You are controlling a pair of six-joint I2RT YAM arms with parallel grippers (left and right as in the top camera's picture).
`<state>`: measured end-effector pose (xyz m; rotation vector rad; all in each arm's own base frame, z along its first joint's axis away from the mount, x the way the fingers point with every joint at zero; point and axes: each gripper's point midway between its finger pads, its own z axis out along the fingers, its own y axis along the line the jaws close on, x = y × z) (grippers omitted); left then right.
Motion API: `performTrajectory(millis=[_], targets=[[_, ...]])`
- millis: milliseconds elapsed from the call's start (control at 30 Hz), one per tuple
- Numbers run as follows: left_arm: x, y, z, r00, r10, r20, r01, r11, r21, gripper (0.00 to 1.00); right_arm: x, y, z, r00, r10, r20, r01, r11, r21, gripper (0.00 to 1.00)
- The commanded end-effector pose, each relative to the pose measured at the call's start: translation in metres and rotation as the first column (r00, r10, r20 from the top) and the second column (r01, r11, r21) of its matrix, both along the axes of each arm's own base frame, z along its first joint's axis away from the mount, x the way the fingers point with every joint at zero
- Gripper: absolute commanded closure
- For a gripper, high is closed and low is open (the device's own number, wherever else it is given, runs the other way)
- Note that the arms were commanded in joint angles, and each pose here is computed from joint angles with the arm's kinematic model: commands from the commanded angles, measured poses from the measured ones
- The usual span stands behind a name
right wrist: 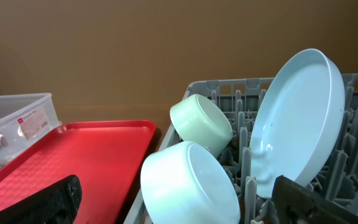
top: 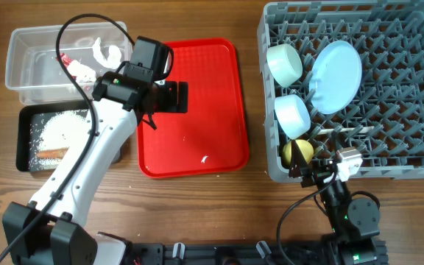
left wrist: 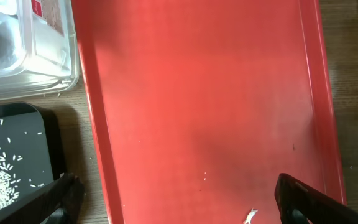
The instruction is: Sort waste into correct bins and load items into the dishwasher rack
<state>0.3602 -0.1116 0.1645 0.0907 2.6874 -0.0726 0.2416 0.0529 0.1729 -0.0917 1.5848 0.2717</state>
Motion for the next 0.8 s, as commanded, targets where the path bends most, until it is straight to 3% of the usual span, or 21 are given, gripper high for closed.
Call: performTrajectory(millis=[0, 267, 467, 600, 767], targets=[[-0.003, -0.001, 0.029, 0.996, -0.023, 0.083, 0.024, 1.000, -0.006, 0.00, -0.001, 0.002, 0.001, 1.000, 0.011, 0.002, -0.011, 1.000, 0.019, 0.00], [-0.003, 0.020, 0.065, 0.967, 0.041, 0.250, -0.033, 0.999, -0.035, 0.00, -0.001, 0.002, 0.001, 1.000, 0.011, 0.002, -0.011, 1.000, 0.019, 0.00], [0.008, 0.042, 0.070, 0.859, 0.122, 0.497, -0.020, 0.979, -0.205, 0.00, -0.001, 0.002, 0.001, 1.000, 0.011, 0.002, -0.011, 1.000, 0.019, 0.00], [-0.012, 0.059, 0.051, 0.790, 0.157, 0.592, 0.013, 0.962, -0.272, 0.00, -0.001, 0.002, 0.001, 1.000, 0.011, 0.002, -0.011, 1.000, 0.018, 0.00], [-0.052, 0.083, 0.022, 0.752, 0.212, 0.624, -0.027, 0.956, -0.293, 0.00, -0.001, 0.002, 0.001, 1.000, 0.011, 0.002, -0.011, 1.000, 0.019, 0.00]])
